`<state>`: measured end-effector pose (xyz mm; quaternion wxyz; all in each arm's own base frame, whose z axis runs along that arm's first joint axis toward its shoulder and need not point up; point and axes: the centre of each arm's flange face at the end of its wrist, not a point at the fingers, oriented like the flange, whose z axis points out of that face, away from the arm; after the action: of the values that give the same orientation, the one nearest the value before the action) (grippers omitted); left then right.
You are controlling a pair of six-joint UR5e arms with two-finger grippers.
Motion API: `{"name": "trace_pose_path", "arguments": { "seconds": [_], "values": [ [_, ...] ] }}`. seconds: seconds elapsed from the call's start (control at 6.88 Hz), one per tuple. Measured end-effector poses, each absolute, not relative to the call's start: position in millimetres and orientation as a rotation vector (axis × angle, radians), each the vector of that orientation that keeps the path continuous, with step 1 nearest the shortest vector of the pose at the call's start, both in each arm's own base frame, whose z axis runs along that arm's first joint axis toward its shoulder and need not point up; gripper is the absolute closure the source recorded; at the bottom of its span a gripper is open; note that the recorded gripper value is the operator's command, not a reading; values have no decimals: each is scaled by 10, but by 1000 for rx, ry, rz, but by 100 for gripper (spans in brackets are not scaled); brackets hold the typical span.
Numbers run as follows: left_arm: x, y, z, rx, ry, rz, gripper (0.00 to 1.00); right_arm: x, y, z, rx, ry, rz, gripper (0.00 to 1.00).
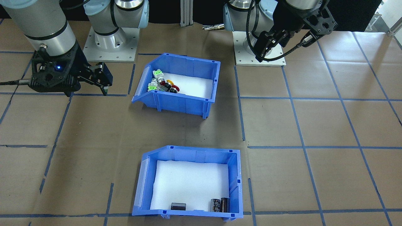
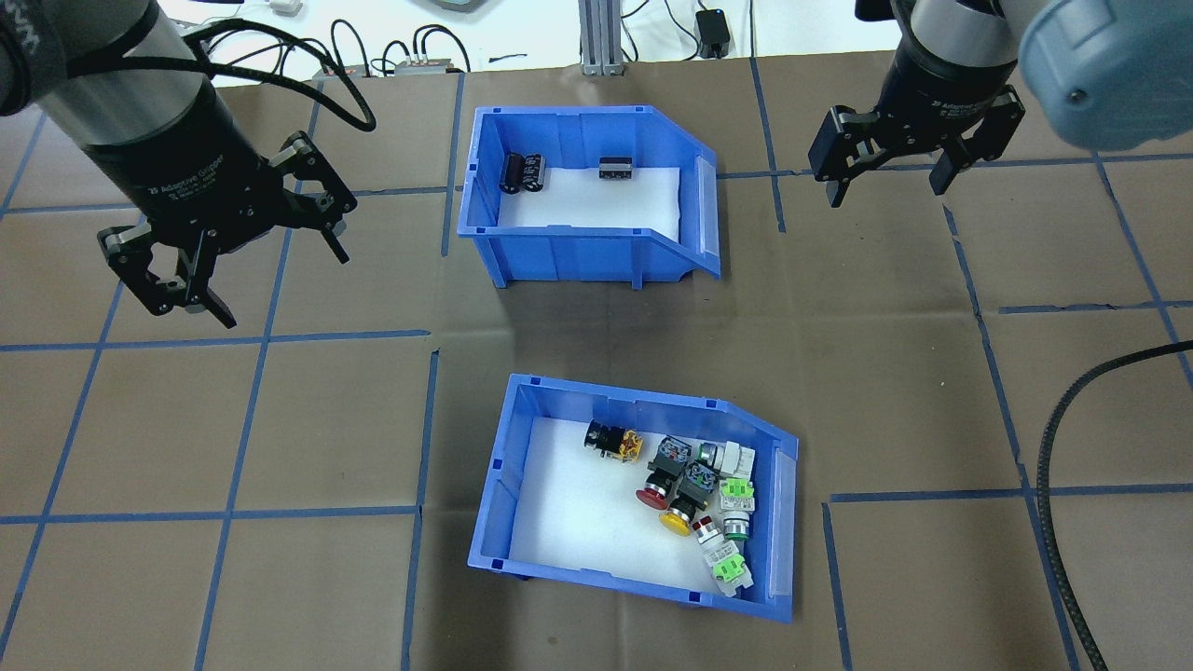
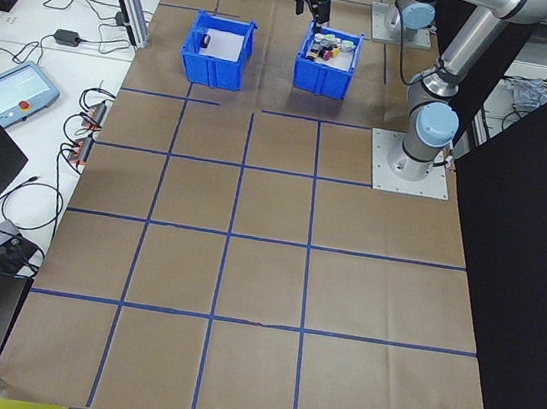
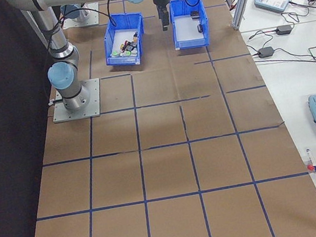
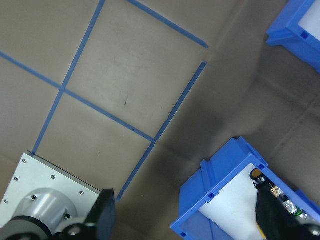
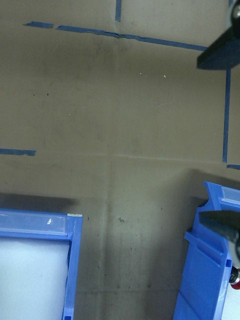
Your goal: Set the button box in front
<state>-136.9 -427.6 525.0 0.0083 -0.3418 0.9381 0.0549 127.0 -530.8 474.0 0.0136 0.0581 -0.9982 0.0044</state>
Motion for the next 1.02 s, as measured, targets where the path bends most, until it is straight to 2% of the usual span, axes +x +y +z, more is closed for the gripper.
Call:
{"name": "trace_pose_path", "arguments": {
  "seconds": [0.44, 0.73, 1.02],
  "values": [
    [-1654, -3912, 5095, -1575, 2701, 240, 1, 1509, -5846, 4730, 675, -3034, 38, 0],
    [-2136, -3634, 4954, -1744, 2534, 264, 0, 2136, -6271, 4637, 1049, -2917, 63, 0],
    [-2557, -3270, 4600, -1801, 2396, 296, 0, 2898, -6434, 4415, 1425, -2751, 54, 0]
  ]
}}
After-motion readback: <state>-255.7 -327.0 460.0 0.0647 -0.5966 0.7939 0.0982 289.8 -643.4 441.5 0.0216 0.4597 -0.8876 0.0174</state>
